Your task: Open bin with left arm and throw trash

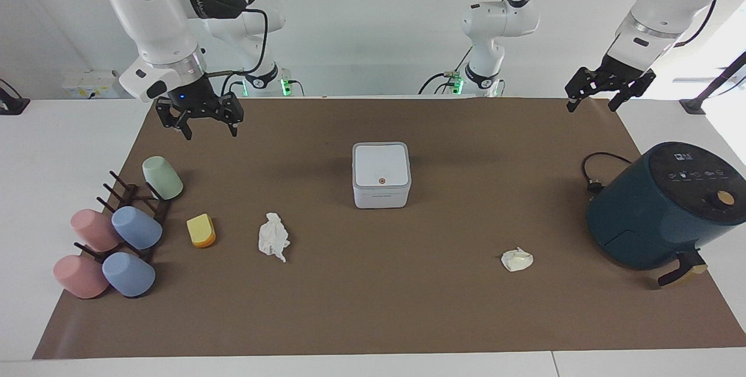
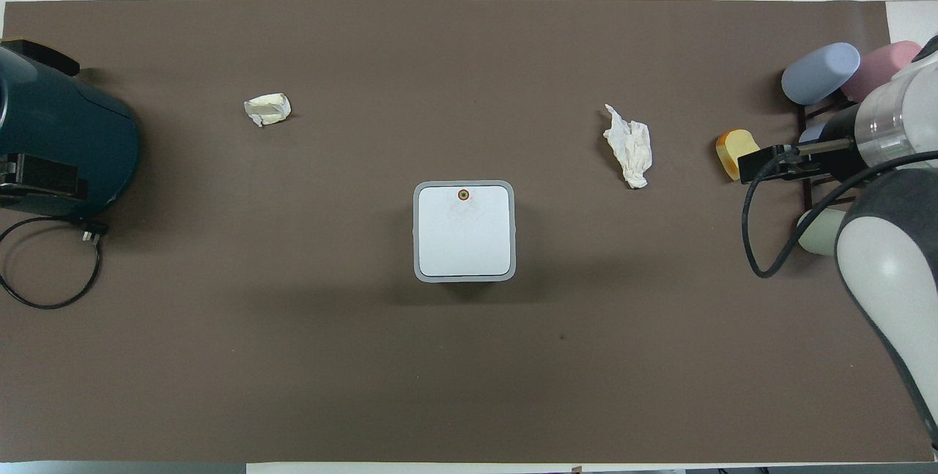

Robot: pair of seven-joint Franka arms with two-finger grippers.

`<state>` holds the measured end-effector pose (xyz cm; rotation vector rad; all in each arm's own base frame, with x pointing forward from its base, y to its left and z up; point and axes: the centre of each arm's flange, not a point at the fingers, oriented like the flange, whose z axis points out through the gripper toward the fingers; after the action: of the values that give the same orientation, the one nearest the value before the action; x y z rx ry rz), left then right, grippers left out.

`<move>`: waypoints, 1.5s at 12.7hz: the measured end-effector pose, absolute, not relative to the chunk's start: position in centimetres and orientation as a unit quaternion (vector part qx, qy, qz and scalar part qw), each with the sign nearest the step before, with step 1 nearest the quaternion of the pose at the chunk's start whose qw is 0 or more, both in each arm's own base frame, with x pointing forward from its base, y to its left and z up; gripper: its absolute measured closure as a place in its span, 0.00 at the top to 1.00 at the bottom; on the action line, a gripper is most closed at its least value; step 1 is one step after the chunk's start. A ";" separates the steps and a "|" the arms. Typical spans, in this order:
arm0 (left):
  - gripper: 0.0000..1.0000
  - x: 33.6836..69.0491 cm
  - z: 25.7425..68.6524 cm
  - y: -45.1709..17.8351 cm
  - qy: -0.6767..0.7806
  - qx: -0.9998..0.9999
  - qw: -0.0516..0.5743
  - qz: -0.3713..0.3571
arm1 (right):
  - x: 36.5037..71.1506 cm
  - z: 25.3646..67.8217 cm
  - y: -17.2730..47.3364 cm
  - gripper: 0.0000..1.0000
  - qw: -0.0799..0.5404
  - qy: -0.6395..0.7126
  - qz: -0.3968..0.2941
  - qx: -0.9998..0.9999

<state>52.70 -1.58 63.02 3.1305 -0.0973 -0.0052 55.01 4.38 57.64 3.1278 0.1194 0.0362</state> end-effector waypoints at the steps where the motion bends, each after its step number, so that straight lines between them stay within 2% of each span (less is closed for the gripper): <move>1: 1.00 52.7 63.0 -1.6 -0.031 0.999 0.005 -0.002 | 55.0 57.7 4.3 1.00 0.006 0.038 0.013 0.999; 10: 1.00 52.7 62.9 -2.2 -0.034 0.999 0.004 -0.003 | 55.4 57.5 3.2 1.00 0.005 0.027 0.028 0.999; 13: 1.00 52.7 61.8 -6.0 -0.051 0.999 0.005 0.017 | 55.7 57.8 3.2 1.00 0.004 0.027 0.042 0.999; 14: 0.89 52.5 61.1 -8.3 -0.067 0.997 0.006 0.022 | 55.8 57.9 3.4 1.00 0.004 0.029 0.049 0.998; 16: 0.61 51.7 59.7 -13.3 -0.109 0.994 0.008 0.031 | 56.2 57.6 3.9 1.00 0.005 0.033 0.050 0.998; 19: 0.20 50.1 57.3 -21.2 -0.131 0.988 0.023 0.071 | 59.4 54.6 5.2 1.00 0.005 0.039 0.066 0.997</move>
<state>50.14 -21.19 57.26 3.0611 -0.4069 0.2214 59.35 5.22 54.58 3.1218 0.1237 0.2078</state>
